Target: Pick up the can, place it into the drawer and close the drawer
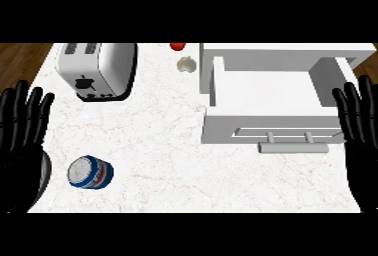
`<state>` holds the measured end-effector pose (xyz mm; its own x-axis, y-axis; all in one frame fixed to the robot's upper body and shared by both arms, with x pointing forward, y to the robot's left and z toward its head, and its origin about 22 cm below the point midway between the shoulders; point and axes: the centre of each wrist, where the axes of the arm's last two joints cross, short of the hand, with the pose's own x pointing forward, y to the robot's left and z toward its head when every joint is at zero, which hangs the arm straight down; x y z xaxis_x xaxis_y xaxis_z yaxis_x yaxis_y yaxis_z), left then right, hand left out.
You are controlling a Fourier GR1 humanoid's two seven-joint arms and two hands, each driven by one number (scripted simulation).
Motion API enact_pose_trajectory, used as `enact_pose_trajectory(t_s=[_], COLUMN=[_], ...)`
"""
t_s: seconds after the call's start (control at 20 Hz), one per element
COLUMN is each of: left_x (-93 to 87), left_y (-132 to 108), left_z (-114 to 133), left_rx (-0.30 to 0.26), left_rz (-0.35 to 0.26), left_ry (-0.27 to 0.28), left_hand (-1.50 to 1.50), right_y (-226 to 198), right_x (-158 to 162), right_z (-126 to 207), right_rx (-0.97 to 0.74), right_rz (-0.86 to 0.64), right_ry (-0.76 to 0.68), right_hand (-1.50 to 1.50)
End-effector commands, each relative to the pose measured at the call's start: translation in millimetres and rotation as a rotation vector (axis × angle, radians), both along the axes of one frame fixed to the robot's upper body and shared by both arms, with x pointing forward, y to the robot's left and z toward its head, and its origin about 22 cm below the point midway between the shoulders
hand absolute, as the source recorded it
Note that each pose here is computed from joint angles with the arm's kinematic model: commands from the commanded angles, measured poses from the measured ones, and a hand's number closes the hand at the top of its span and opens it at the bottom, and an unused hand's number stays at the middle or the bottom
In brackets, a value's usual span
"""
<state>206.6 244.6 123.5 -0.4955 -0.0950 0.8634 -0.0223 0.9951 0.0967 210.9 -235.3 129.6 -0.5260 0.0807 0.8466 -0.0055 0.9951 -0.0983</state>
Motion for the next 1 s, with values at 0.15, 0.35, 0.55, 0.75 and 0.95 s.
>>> enact_pose_trajectory(t_s=[0.15,0.35,0.55,0.75,0.95], left_x=[-31.9,-56.6,-80.9,-98.6,-105.4], left_y=[0,26,2,-18,-29], left_z=[3,-31,-18,-15,-3], left_rx=[-0.015,-0.192,-0.269,-0.247,-0.237], left_rz=[0.332,0.669,0.741,0.767,0.776], left_ry=[0.004,0.295,0.349,0.363,0.329], left_hand=[-1.50,-1.50,-1.50,-1.50,-1.50], right_y=[-4,-23,-25,-41,-31], right_x=[7,-7,-5,-9,-27], right_z=[4,-30,-29,-10,-20], right_rx=[0.018,0.090,0.076,0.070,0.085], right_rz=[-0.031,-0.191,-0.190,-0.185,-0.159], right_ry=[0.025,0.270,0.320,0.323,0.314], right_hand=[-1.50,-1.50,-1.50,-1.50,-1.50])
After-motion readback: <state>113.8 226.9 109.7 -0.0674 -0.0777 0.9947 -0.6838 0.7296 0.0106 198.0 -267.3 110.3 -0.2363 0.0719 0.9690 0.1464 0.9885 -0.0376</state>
